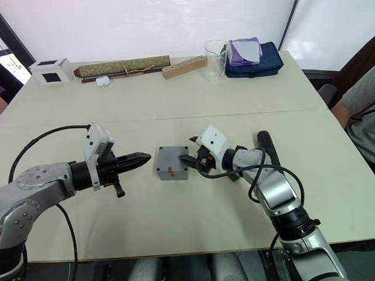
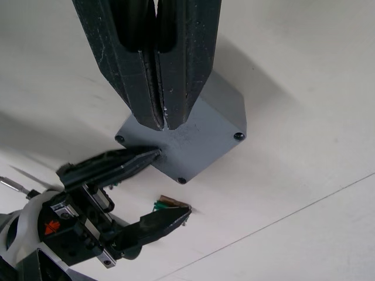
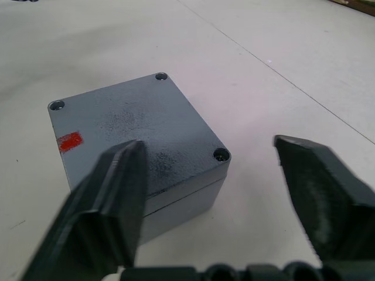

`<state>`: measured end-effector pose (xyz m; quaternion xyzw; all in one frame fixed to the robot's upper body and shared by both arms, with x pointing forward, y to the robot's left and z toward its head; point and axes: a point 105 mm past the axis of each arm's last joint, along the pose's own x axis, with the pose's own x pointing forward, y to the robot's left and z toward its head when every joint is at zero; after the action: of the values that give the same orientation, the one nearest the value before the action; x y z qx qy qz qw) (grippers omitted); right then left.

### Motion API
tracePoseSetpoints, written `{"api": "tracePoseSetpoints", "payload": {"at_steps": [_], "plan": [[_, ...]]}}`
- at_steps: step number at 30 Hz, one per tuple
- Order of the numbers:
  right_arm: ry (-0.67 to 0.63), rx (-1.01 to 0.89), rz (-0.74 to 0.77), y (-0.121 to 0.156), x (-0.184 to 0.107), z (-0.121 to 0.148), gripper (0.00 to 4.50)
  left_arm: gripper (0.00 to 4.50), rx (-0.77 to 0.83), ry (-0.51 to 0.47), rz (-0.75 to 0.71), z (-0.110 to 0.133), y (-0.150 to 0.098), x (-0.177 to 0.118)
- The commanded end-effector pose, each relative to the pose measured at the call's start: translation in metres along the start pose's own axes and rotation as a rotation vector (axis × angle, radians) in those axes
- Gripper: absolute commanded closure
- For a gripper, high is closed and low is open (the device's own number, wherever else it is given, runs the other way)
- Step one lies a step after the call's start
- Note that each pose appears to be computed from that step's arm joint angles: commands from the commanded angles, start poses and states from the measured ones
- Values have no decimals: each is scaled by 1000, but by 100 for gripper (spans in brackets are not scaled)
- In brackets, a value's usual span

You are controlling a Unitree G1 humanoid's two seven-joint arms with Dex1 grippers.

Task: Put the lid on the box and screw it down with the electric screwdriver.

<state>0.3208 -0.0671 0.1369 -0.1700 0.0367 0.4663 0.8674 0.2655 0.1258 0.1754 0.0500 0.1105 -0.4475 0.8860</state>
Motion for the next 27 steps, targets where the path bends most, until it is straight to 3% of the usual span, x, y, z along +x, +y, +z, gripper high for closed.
{"api": "tracePoseSetpoints", "payload": {"at_steps": [1, 7, 12, 18, 21, 24, 27], "plan": [[-51, -27, 3, -1, -1, 17, 4, 450, 48, -29, -8, 10, -5, -1], [-74, -21, -16, -8, -10, 28, 4, 450, 60, -35, -7, 13, -5, -1], [-117, 11, -29, -18, -36, 51, 4, 450, 90, -53, -42, 22, -8, 4], [-100, 62, -80, -43, -71, 74, 4, 450, 111, -93, -117, 39, -17, 8], [-63, 78, -184, -71, -98, 85, 4, 450, 143, -76, -178, 43, -22, 11], [45, 183, -292, -97, -122, 82, 4, 450, 177, -46, -240, 44, -29, 12], [390, 451, -314, -99, -150, 45, 4, 450, 211, -13, -287, 42, -38, 12]]}}
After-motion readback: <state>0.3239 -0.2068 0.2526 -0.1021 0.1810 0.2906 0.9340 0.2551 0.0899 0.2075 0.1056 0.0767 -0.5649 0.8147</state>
